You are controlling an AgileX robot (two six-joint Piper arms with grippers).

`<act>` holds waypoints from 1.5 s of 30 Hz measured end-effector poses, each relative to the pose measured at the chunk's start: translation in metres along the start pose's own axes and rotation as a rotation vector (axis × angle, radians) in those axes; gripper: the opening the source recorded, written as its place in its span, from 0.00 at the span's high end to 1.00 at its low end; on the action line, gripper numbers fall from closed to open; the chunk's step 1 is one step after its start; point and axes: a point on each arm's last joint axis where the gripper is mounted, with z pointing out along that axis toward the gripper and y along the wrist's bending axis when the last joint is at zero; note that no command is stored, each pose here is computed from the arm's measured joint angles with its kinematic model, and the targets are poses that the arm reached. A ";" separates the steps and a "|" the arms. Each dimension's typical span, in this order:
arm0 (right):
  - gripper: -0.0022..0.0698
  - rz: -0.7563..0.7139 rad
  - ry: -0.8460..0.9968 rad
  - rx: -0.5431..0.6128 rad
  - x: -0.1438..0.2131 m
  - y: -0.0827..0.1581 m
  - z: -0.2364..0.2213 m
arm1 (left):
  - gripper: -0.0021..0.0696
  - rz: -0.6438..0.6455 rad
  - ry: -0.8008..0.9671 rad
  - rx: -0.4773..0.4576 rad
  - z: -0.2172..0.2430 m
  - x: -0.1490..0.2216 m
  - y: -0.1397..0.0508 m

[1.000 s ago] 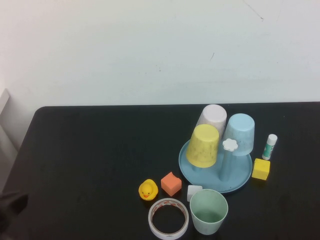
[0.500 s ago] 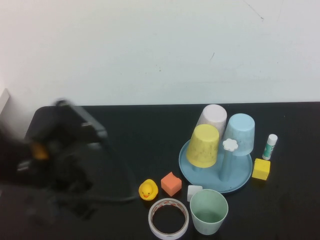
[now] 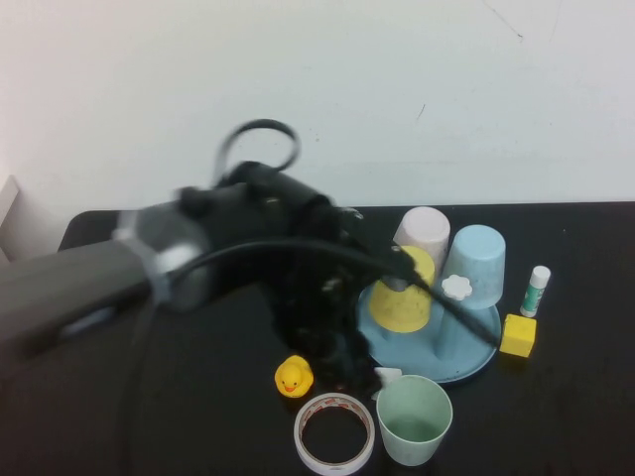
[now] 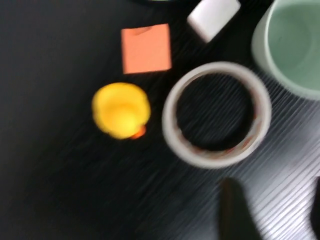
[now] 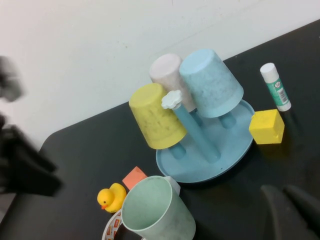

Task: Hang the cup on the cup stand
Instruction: Pick up the cup from the table, then adjust the cup with two arms

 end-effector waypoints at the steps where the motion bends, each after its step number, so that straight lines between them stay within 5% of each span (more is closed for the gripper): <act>1: 0.97 -0.001 0.000 0.000 0.000 0.000 0.000 | 0.47 -0.023 0.006 0.015 0.005 -0.006 0.000; 5: 0.97 -0.003 0.000 -0.001 0.000 0.000 0.000 | 0.18 -0.124 0.057 0.100 0.039 -0.025 -0.004; 9: 0.97 -0.011 0.000 -0.002 0.000 0.000 0.000 | 0.15 -0.202 0.066 0.174 0.074 -0.040 -0.008; 18: 0.97 -0.015 0.006 -0.005 0.001 0.000 0.000 | 0.36 -0.256 0.088 0.174 0.121 -0.042 -0.008; 23: 0.97 -0.033 0.010 -0.015 0.001 0.001 0.000 | 0.78 -0.251 0.082 0.162 0.126 -0.044 -0.006; 26: 0.97 -0.031 0.010 -0.021 0.001 0.002 0.000 | 0.91 -0.242 0.077 0.154 0.125 -0.045 -0.005; 31: 0.97 -0.035 0.010 -0.027 0.001 0.002 0.000 | 0.96 -0.190 0.063 0.133 0.106 -0.048 -0.005; 36: 0.97 -0.035 0.010 -0.029 0.001 0.003 0.000 | 0.96 -0.015 -0.043 0.045 0.040 -0.050 -0.023; 45: 0.97 -0.031 0.009 -0.031 0.001 0.003 0.000 | 0.96 0.019 -0.392 -0.099 -0.042 0.013 -0.044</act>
